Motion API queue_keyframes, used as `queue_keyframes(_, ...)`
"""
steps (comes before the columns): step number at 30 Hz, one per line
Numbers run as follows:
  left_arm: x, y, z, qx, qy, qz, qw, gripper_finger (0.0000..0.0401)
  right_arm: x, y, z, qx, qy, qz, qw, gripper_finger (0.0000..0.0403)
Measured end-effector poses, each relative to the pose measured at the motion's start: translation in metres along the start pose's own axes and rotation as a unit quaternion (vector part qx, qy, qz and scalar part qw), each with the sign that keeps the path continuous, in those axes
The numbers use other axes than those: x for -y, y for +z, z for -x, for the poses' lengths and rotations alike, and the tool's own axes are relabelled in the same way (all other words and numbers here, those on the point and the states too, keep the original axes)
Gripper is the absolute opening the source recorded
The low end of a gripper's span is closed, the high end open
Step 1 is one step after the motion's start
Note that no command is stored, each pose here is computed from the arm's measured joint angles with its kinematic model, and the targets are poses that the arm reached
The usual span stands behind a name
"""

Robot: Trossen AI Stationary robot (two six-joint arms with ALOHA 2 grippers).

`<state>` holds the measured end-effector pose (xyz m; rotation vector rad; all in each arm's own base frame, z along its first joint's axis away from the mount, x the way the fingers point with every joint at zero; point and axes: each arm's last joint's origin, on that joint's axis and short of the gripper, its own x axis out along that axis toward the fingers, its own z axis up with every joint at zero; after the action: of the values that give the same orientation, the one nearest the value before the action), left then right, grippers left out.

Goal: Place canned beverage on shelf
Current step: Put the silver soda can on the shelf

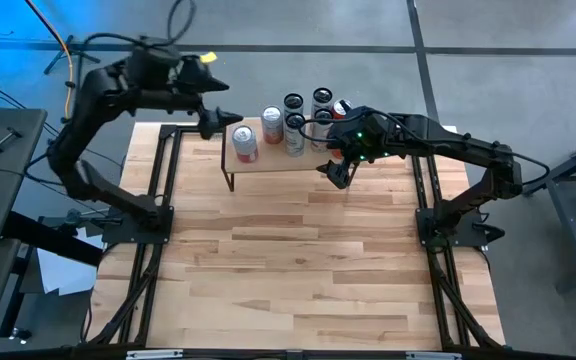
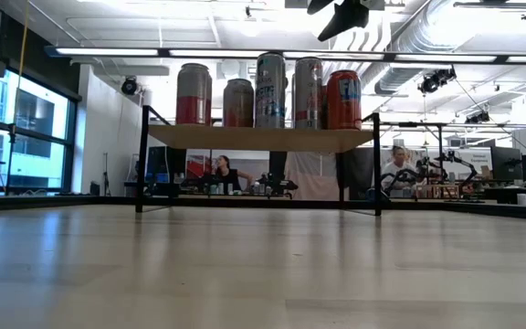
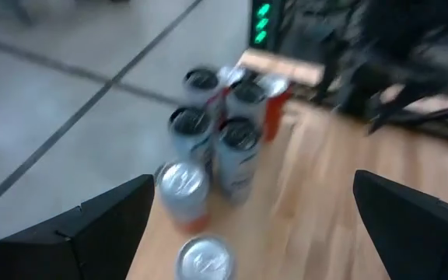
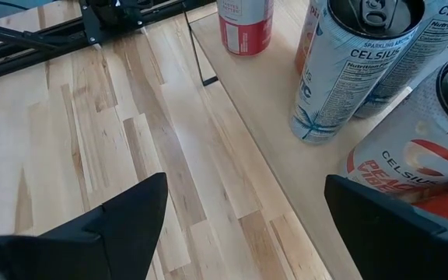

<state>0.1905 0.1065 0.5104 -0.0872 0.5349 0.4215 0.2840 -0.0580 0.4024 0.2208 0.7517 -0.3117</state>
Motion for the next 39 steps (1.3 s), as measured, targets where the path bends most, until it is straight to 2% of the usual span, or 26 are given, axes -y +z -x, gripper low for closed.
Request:
queue_keyframes(3,0.002,-0.002,0.008,0.027,-0.017,-0.007,0.999,0.04,0.0,0.0,0.0,0.0,0.0,0.0,1.0,0.0334)
queue_keyframes(6,0.003,-0.015,0.0,0.021,-0.024,-0.011,0.999,0.04,0.0,0.0,0.0,0.0,0.0,0.0,1.0,0.0334)
queue_keyframes(10,0.004,-0.049,-0.027,0.004,-0.044,0.001,0.999,0.04,0.0,0.0,0.0,0.0,0.0,-0.002,1.0,0.0334)
queue_keyframes(14,0.007,-0.084,-0.043,0.024,-0.065,0.022,0.997,0.04,0.0,0.0,0.0,0.0,0.0,-0.012,1.0,0.0334)
queue_keyframes(22,0.002,-0.132,-0.046,0.05,-0.047,0.047,0.997,0.04,0.0,0.0,0.0,0.0,0.0,-0.025,1.0,0.0334)
queue_keyframes(27,-0.008,-0.151,-0.049,0.065,-0.015,0.046,0.997,0.04,0.0,0.0,0.0,0.0,0.0,-0.035,0.999,0.0334)
queue_keyframes(32,-0.023,-0.166,-0.062,0.026,0.013,0.048,0.998,0.04,0.0,0.0,0.0,0.0,0.0,-0.052,0.999,0.0334)
queue_keyframes(39,-0.036,-0.176,-0.086,-0.009,-0.039,0.034,0.999,0.04,0.0,0.0,0.0,0.0,0.0,-0.061,0.998,0.0334)
